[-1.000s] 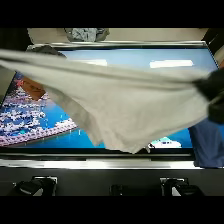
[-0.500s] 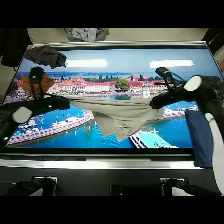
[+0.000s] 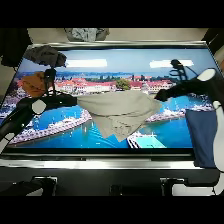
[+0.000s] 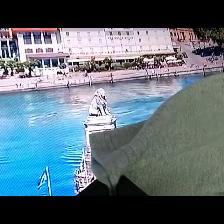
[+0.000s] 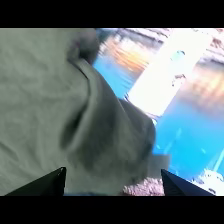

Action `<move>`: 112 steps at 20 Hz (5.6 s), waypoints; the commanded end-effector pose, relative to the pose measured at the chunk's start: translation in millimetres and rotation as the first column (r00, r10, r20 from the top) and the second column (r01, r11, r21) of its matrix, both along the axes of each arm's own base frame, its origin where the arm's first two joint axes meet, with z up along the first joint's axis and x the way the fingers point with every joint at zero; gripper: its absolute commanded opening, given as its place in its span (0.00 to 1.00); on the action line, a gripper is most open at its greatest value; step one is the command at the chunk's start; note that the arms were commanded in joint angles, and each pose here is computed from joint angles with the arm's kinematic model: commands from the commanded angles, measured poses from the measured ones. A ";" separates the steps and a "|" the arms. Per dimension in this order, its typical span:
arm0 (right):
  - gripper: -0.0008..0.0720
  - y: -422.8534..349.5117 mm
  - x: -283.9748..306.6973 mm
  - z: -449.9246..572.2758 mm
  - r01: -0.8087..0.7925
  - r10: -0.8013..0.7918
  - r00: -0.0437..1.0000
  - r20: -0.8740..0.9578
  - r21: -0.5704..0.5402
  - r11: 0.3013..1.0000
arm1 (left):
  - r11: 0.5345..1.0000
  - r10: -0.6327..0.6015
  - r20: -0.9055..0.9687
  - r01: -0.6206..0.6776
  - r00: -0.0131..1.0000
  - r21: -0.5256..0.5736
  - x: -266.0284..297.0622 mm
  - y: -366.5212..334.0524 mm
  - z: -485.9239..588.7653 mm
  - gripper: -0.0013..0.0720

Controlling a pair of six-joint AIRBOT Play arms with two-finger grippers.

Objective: Fold the shirts.

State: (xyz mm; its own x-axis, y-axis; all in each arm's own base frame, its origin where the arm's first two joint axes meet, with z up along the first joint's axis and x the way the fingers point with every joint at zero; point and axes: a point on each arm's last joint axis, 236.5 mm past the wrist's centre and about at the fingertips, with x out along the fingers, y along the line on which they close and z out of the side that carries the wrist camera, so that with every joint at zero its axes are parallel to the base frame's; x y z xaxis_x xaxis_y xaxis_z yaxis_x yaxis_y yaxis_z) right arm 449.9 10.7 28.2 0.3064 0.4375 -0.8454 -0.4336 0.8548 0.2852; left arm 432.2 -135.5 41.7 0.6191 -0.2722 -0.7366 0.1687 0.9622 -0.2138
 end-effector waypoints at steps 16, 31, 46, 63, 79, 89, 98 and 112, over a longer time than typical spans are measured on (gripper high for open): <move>0.82 49.7 7.9 -122.2 0.278 -0.252 0.955 -0.154 0.183 0.943 | 1.000 -0.017 -0.079 0.018 0.997 0.016 -13.8 -0.1 -12.7 0.06; 0.09 -85.3 -46.5 392.4 0.424 -0.151 0.433 0.888 -0.054 0.904 | 0.932 0.341 0.733 -0.313 0.588 -0.183 -56.2 165.3 429.4 0.06; 0.09 -48.4 -209.1 342.4 0.456 -0.198 0.721 0.664 -0.240 0.857 | 0.928 0.330 0.609 -0.367 0.722 -0.068 -165.7 159.1 385.8 0.06; 0.12 -15.8 125.8 -40.7 0.419 -0.401 0.873 0.277 -0.008 0.908 | 0.905 0.380 -0.209 -0.409 0.901 -0.121 81.4 147.1 -66.7 0.07; 0.93 -131.6 -59.6 -2.9 0.192 -0.221 0.937 -0.271 -0.129 0.973 | 0.923 0.075 -0.750 -0.330 0.657 -0.197 -166.3 87.8 -137.8 0.89; 0.96 -119.4 -85.4 -37.3 0.140 -0.175 0.910 -0.376 -0.119 0.983 | 0.917 0.115 -0.698 -0.345 0.707 -0.199 -144.7 70.9 -153.3 0.06; 0.92 -50.1 -32.1 -134.5 0.142 -0.119 0.944 -0.309 0.053 0.988 | 0.925 0.103 -0.667 -0.317 0.738 -0.208 -142.1 70.6 -142.8 0.06; 0.09 -30.4 -49.5 -114.1 0.025 0.020 0.923 -0.385 0.111 0.993 | 0.951 0.047 -0.572 -0.211 0.819 -0.225 -116.2 75.1 -111.8 0.06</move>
State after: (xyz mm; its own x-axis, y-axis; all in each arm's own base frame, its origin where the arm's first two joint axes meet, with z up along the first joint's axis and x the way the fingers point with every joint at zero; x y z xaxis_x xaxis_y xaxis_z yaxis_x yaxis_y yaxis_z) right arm 397.9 -27.2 -105.5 -0.0350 0.5089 -0.8601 -0.2390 0.8314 0.5016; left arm 301.5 -62.3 -87.5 0.1387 -0.4522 -0.8811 -0.2542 0.8436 -0.4730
